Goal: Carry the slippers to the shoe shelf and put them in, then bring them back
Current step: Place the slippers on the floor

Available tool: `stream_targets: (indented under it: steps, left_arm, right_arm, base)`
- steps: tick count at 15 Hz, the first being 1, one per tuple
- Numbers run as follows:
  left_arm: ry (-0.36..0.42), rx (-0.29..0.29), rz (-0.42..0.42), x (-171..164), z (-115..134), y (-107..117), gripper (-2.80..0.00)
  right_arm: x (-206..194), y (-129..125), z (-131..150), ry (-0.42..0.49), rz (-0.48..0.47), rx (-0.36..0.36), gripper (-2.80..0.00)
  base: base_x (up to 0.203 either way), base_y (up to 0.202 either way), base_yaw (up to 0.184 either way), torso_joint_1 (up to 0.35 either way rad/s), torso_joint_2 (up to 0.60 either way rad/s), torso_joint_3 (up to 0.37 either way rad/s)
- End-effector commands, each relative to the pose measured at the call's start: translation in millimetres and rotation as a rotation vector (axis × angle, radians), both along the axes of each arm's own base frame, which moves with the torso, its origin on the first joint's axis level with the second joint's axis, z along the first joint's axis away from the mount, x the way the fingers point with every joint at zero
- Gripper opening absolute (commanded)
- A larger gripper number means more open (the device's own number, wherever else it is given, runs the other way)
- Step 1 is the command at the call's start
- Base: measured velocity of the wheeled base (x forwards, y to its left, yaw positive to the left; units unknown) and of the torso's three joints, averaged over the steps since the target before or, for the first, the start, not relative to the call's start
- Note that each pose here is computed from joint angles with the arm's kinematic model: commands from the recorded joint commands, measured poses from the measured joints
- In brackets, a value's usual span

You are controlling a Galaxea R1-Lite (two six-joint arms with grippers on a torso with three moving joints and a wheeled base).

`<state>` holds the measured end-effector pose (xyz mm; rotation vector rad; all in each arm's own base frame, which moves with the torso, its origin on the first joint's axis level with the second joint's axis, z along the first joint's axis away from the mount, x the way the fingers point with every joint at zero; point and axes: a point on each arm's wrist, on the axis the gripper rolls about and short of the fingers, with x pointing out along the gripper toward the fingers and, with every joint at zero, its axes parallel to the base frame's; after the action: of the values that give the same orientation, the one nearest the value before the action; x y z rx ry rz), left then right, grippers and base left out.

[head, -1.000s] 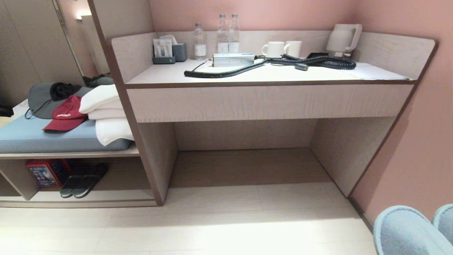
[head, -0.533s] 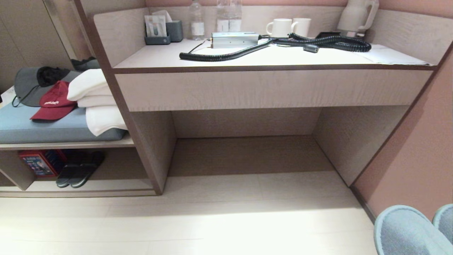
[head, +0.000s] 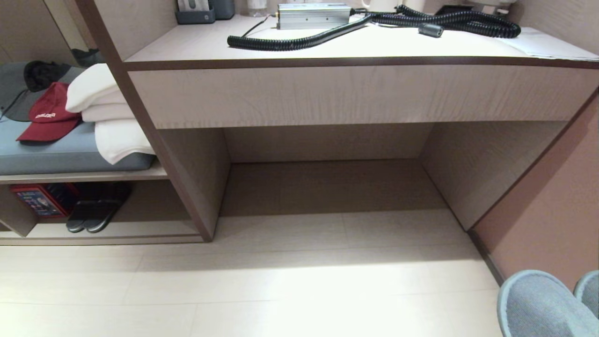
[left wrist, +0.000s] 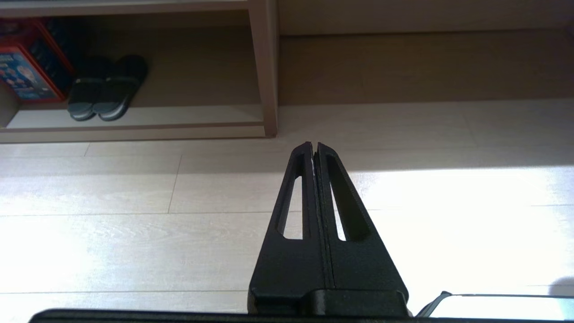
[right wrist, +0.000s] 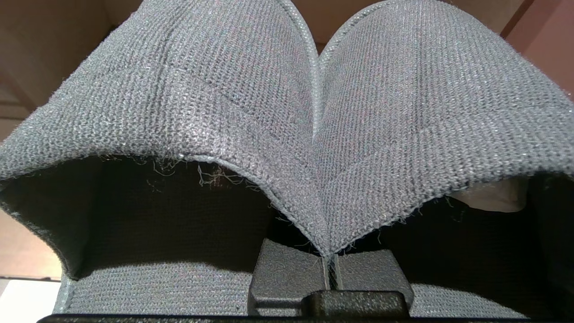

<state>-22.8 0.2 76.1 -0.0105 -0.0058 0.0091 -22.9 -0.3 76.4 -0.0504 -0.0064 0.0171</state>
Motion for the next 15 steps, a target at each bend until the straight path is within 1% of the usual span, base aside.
stream_targets:
  steps: [1, 12, 13, 15]
  left_arm:
    - [0.0, 0.0, 0.0, 0.0, 0.0, 0.0, -2.8]
    - [0.0, 0.0, 0.001, 0.0, 0.0, 0.0, -2.8]
    - [0.0, 0.0, 0.002, 0.0, 0.0, 0.0, -2.8]
    - [0.0, 0.0, 0.002, 0.0, 0.0, 0.0, -2.8]
  right_arm:
    - [0.1, 0.0, -0.3, 0.001, 0.001, -0.001, -2.8]
    - [0.0, 0.1, 0.1, -0.002, 0.005, -0.003, -2.8]
    - [0.0, 0.0, 0.0, 0.0, 0.002, 0.031, -2.8]
    - [0.0, -0.1, 0.1, -0.001, 0.0, 0.054, -2.8]
  base:
    - [0.0, 0.0, 0.0, 0.004, 0.0, -0.191]
    - [0.0, 0.0, 0.0, 0.003, 0.0, -0.198]
    - [0.0, 0.0, 0.0, 0.002, 0.0, -0.198]
    - [0.0, 0.0, 0.0, 0.004, 0.0, -0.2]
